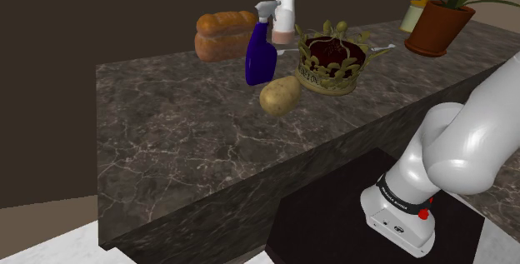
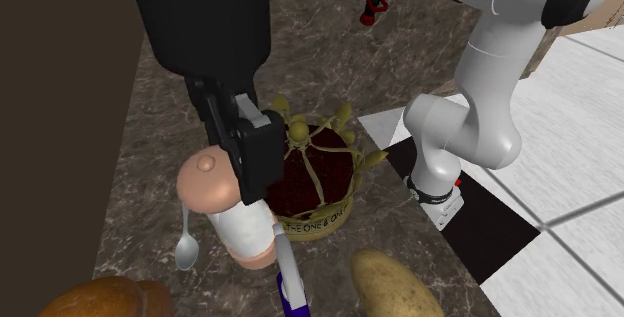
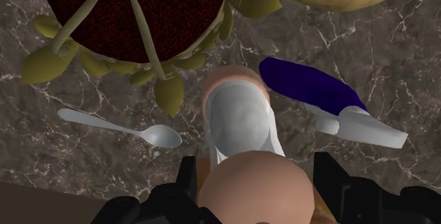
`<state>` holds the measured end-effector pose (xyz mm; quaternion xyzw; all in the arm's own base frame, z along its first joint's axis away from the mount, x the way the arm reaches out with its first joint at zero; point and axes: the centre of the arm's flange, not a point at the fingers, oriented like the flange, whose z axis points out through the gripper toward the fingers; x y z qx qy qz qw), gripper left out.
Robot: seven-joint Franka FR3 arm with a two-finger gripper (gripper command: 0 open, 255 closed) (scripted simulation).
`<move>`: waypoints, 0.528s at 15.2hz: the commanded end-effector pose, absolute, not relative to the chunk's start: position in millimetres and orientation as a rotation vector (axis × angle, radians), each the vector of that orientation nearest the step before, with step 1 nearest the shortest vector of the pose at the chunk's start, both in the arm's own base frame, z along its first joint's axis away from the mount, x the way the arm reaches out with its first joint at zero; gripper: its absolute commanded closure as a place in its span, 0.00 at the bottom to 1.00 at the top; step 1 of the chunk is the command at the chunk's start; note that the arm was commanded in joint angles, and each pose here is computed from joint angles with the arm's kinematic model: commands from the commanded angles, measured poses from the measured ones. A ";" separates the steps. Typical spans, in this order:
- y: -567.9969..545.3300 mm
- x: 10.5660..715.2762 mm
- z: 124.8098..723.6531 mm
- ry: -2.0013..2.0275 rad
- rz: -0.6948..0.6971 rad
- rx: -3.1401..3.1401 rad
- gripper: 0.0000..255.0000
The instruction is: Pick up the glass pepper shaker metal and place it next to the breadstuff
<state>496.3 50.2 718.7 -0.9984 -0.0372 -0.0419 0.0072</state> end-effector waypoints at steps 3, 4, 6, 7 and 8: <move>51.0 496.9 698.0 -0.117 -0.132 -3.122 1.00; 51.0 496.9 692.7 -0.117 -0.132 -3.122 1.00; 51.0 496.9 682.2 -0.117 -0.132 -3.122 1.00; 51.0 496.9 676.9 -0.117 -0.132 -3.122 1.00; 51.0 496.9 671.6 -0.117 -0.132 -3.122 1.00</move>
